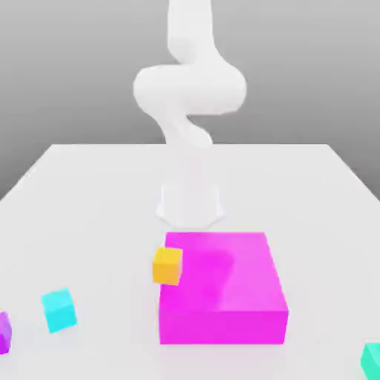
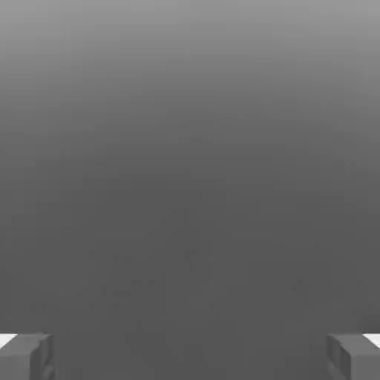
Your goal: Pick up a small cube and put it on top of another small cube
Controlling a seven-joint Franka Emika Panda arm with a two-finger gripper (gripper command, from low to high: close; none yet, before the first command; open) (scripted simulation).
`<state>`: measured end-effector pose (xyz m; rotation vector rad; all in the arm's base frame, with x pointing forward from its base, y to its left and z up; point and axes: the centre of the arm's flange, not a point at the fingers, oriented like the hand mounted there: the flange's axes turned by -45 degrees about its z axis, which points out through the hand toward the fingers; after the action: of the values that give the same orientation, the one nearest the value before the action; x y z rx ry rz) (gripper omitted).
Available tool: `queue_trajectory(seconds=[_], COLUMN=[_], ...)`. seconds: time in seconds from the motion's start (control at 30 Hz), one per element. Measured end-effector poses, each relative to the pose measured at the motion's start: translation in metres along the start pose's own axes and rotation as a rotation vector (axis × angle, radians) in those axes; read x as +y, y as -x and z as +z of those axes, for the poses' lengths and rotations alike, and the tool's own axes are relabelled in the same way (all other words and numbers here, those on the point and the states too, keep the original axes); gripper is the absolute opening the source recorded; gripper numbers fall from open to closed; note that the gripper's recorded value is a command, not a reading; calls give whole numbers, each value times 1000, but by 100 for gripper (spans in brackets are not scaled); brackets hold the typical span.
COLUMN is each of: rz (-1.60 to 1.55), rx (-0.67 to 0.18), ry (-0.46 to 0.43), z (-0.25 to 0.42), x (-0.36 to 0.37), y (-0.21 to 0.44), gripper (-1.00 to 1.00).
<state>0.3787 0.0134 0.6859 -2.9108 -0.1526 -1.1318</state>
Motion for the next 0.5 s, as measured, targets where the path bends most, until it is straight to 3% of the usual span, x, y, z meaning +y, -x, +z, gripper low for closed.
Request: queue_trajectory(seconds=[0.5], rz=[-625], rx=[-304], ry=[-288], z=[245], x=[-126], y=[30], gripper=[0])
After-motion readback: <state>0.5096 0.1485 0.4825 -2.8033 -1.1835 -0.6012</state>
